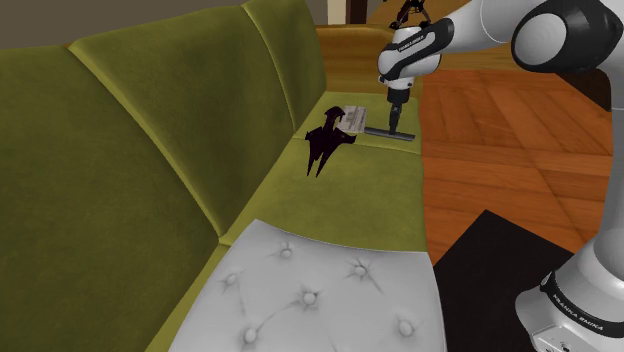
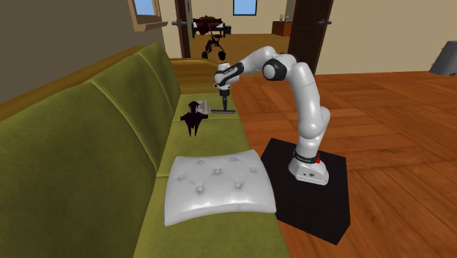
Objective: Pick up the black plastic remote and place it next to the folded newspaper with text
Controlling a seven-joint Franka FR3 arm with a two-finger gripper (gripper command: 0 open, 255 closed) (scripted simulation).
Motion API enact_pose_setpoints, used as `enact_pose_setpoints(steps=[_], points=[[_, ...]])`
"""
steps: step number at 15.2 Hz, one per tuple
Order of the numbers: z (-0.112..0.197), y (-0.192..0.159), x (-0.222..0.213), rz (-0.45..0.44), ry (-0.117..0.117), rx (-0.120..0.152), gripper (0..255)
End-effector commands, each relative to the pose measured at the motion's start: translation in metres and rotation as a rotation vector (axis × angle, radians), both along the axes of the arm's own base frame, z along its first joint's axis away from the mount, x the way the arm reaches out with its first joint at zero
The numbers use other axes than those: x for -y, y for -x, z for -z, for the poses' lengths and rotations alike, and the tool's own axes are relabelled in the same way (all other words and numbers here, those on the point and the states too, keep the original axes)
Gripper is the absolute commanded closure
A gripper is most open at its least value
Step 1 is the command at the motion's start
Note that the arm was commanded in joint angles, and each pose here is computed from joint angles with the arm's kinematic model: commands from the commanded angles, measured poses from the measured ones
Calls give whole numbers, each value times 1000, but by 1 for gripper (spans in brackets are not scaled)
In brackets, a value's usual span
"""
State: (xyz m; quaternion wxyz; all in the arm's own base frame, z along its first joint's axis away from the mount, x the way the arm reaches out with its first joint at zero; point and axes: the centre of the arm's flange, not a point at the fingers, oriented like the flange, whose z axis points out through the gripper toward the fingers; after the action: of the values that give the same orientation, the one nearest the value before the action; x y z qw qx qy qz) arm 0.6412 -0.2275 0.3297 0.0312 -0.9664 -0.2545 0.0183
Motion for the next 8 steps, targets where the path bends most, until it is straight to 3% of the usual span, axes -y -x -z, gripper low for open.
enact_pose_setpoints(steps=[1,5,8], points=[[0,0,0,0,0,0,0],[-50,-3,3,0,0,0,0],[-50,-3,3,0,0,0,0]])
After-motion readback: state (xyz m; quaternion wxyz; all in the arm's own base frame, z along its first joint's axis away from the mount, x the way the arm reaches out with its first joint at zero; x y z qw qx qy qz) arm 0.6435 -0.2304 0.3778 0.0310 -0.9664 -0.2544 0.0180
